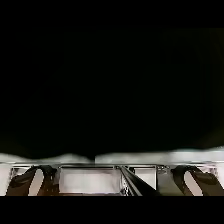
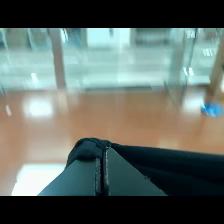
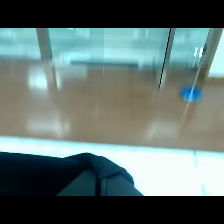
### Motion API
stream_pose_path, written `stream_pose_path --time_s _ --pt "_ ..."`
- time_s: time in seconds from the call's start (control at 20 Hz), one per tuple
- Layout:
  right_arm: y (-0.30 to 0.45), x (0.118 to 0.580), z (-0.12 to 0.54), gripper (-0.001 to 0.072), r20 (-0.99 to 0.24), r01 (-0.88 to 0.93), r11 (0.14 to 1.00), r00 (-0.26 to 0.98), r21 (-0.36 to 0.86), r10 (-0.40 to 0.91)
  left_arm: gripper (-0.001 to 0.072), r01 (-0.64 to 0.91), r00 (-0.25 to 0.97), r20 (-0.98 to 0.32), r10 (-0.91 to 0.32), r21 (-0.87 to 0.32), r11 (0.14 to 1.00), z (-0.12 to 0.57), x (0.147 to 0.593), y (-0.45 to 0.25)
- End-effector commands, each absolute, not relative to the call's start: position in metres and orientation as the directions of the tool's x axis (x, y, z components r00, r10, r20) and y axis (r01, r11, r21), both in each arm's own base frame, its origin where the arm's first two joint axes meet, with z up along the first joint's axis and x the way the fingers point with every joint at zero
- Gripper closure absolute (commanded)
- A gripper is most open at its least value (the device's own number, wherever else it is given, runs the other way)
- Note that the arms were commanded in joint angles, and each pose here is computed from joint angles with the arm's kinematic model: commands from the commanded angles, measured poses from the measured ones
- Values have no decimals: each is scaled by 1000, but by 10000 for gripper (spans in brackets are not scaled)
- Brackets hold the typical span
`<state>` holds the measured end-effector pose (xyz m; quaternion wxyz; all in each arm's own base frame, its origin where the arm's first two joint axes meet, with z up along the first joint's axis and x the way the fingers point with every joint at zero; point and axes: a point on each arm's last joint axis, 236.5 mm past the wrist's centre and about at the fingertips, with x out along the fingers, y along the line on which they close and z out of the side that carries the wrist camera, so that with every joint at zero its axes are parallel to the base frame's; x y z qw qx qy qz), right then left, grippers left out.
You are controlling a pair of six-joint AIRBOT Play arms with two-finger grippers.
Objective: Fold the shirts.
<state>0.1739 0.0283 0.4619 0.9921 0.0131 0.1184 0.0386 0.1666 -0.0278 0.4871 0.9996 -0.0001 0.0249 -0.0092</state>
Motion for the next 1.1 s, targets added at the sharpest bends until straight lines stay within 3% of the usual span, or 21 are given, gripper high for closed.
stream_pose_path --time_s 0.0,0.1,0.35,0.7,0.9,1.05 --pt "27 198 400 689 -418 -76 994 902 84 104 680 46 973 -225 -61 -74 996 424 207 -21" --pt "26 230 355 688 -505 -74 988 853 133 132 680 82 943 -316 -108 -96 992 370 256 -16" --pt "20 331 235 689 -640 -53 971 744 233 194 680 59 834 -512 -204 -286 956 225 367 -15" --pt "1 489 96 689 -746 56 932 618 357 249 680 -6 811 -550 -201 -352 936 121 513 -31" --pt "5 556 55 689 -750 110 880 579 462 321 680 -122 746 -633 -208 -436 892 59 544 -31" --pt "14 573 31 689 -749 138 840 543 525 379 678 -193 693 -684 -226 -478 857 26 543 -36"
